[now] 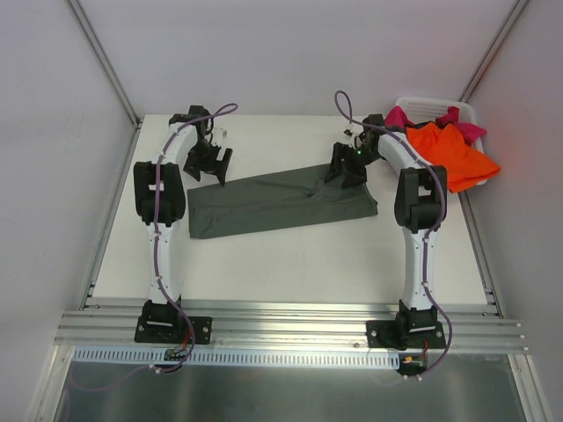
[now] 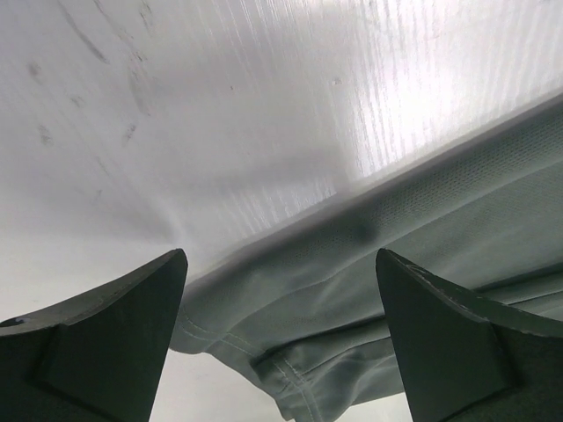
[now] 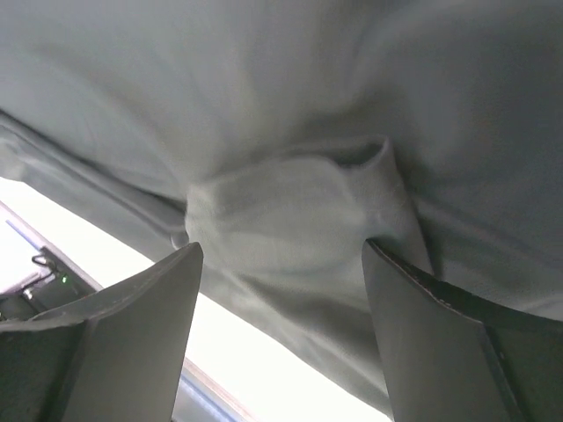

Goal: Fold and stack the t-shirts
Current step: Rotate the tshirt 90 degrees

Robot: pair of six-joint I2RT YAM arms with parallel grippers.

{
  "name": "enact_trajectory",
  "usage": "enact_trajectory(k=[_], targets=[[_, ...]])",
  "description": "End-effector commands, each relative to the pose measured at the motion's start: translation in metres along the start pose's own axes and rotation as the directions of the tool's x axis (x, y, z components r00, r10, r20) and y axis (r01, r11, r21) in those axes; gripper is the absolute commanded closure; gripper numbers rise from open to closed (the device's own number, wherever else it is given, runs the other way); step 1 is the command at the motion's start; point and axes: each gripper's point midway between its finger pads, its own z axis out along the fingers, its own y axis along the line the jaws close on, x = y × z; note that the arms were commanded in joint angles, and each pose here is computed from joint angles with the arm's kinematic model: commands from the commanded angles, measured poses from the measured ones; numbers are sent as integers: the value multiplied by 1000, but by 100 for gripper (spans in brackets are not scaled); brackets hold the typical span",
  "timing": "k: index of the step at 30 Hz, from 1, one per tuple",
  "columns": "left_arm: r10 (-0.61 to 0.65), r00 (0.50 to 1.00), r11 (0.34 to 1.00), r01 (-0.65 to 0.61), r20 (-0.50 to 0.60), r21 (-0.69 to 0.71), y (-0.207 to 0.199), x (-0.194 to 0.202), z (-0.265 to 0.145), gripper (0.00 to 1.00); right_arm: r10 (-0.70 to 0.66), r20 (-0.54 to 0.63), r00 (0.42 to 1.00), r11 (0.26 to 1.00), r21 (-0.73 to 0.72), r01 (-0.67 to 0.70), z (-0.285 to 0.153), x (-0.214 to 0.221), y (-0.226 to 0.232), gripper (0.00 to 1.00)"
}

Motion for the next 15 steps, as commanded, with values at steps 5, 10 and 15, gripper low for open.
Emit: enact_trajectory(k=[5,10,15], targets=[[-10,995,999,15,-96,45,-4,47,-12,11,-22,93,995,1000,-11,23,4,-46,6,22],[-14,990,998,21,-139,53,-9,69,-15,12,5,127,992,999,-49,2,19,-67,8,22],[-17,986,998,26,-167,50,-12,88,-22,12,-8,197,980,998,-60,21,22,-92,11,22]])
